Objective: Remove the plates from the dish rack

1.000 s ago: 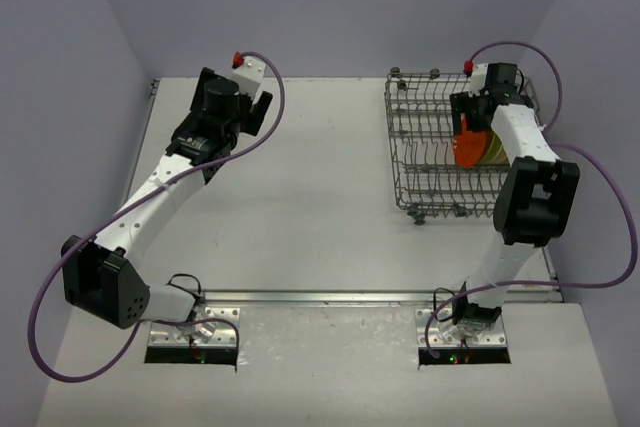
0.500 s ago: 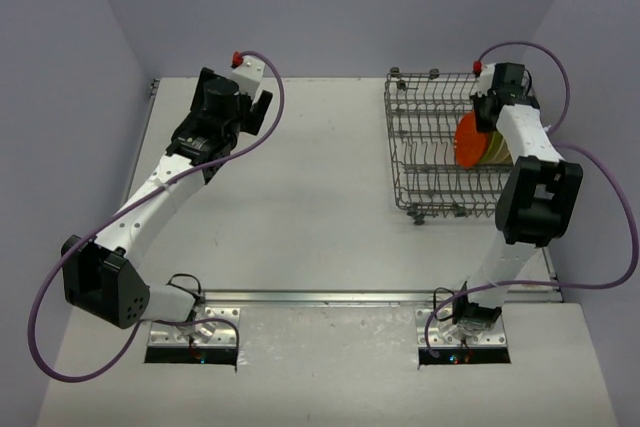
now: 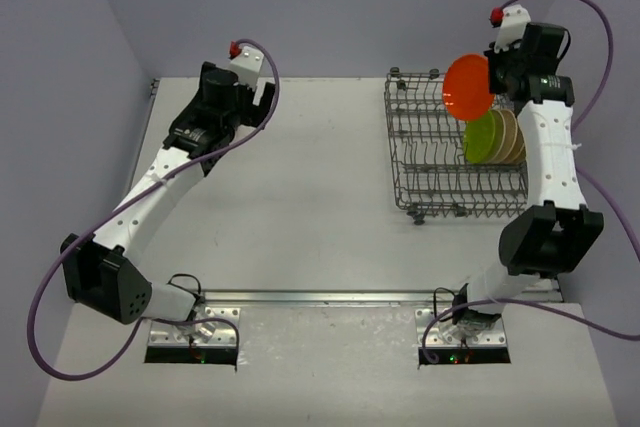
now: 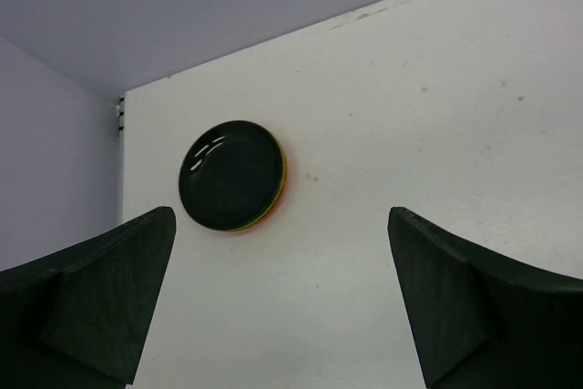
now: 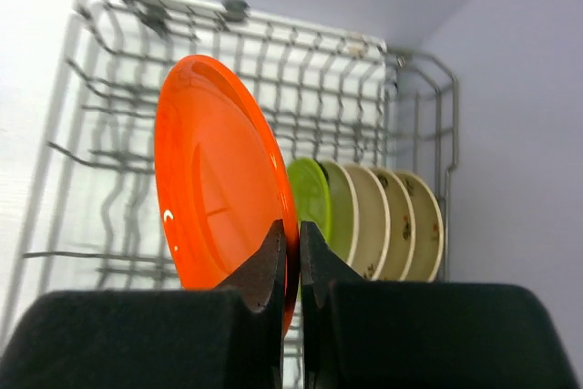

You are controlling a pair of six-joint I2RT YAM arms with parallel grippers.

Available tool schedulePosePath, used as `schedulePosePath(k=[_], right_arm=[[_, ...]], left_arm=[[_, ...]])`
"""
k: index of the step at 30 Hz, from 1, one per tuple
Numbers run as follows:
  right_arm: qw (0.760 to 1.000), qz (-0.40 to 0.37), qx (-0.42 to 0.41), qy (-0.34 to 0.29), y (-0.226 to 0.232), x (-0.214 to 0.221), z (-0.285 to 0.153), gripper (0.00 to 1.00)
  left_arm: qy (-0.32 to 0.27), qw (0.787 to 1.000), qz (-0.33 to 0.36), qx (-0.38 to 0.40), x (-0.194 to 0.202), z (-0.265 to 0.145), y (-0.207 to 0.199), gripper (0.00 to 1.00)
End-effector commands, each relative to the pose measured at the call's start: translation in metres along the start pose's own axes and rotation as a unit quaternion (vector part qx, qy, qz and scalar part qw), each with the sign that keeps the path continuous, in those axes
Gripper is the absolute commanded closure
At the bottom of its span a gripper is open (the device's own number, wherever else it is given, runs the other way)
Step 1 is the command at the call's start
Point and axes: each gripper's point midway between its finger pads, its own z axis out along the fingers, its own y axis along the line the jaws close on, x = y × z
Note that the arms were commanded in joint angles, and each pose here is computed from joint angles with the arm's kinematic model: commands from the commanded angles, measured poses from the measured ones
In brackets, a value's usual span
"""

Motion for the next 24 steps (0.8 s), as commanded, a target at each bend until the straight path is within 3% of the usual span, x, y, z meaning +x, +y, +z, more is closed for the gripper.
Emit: schedulePosePath(k=[1, 4, 7, 13, 24], right_arm=[[0.992, 0.017, -0.098, -0.084, 0.034, -0.051, -0.054, 1.0], [0.968, 0.032, -0.226, -0.101, 0.097, -0.044, -0.084, 1.0], [0.948, 0.028, -0.298, -0.112, 0.143, -0.038, -0.106, 1.0], [0.909, 0.017, -0.402, -0.111, 0.227, -0.03, -0.149, 1.0], [0.861, 0.074, -0.501, -0.049, 0.273, -0.01, -0.166, 1.0]], left_arm=[[-0.052, 0.989, -0.049, 0.131, -0.041, -0.026, -0.035, 0.0], [-0.062, 0.941, -0.064, 0.327, -0.05, -0.066, -0.097, 0.0], [-0.034, 0.915, -0.081, 0.394, -0.051, -0.077, -0.118, 0.0], [0.015, 0.874, -0.115, 0.472, -0.045, -0.088, -0.148, 0.0], [0.057, 0.828, -0.114, 0.546, -0.022, -0.098, -0.18, 0.07]])
